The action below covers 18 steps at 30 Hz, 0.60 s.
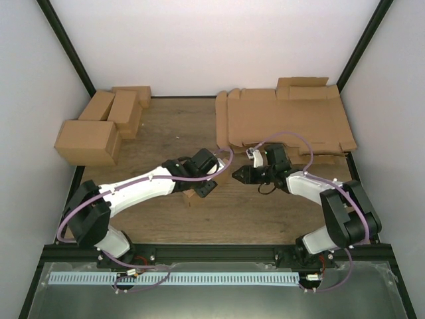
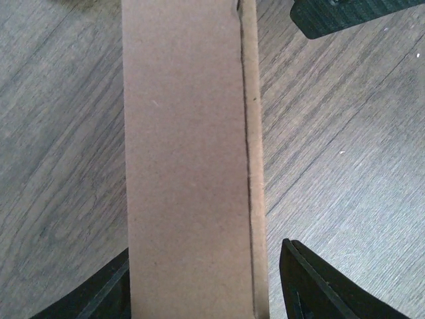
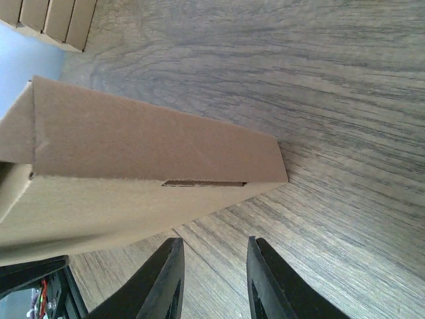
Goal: Fold the paper box
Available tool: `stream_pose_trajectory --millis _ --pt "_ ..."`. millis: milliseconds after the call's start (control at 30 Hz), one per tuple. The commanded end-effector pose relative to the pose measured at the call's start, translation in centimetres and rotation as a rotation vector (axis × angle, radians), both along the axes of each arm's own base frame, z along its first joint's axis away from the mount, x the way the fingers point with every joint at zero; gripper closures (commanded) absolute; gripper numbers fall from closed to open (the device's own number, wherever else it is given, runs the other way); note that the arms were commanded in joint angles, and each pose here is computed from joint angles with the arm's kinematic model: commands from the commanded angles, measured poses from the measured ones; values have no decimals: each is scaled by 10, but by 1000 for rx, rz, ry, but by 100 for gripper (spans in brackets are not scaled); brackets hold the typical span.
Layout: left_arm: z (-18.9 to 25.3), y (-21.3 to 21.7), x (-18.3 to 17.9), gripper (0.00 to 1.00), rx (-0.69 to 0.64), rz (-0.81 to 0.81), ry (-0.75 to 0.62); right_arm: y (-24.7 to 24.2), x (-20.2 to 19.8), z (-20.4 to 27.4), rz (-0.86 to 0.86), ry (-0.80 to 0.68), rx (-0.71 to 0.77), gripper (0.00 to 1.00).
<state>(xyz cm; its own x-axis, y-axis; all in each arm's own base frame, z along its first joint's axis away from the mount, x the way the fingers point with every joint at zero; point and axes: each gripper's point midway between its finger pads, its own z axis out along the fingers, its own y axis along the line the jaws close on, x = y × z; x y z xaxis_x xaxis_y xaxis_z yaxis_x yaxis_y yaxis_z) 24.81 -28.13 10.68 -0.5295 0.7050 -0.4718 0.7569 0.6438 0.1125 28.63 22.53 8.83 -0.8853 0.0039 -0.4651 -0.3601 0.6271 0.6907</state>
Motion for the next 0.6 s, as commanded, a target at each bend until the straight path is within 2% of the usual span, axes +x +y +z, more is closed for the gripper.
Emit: stream_pose_trajectory --millis 0,67,300,367,533,567 --pt "-5 1 -4 47 15 -24 26 0 11 23 -5 -76 -3 72" --pt "-6 -1 -4 48 19 -28 28 -1 15 40 -18 -122 2 69" --pt "-13 2 -1 49 48 -20 29 7 20 81 26 -192 40 68" --pt "-12 1 0 49 46 -21 25 12 19 90 50 -200 78 74" --pt "-11 -2 -1 49 32 -27 25 27 21 108 123 -193 159 98" --pt "-12 -2 -1 49 31 -29 27 29 22 109 133 -189 168 99"
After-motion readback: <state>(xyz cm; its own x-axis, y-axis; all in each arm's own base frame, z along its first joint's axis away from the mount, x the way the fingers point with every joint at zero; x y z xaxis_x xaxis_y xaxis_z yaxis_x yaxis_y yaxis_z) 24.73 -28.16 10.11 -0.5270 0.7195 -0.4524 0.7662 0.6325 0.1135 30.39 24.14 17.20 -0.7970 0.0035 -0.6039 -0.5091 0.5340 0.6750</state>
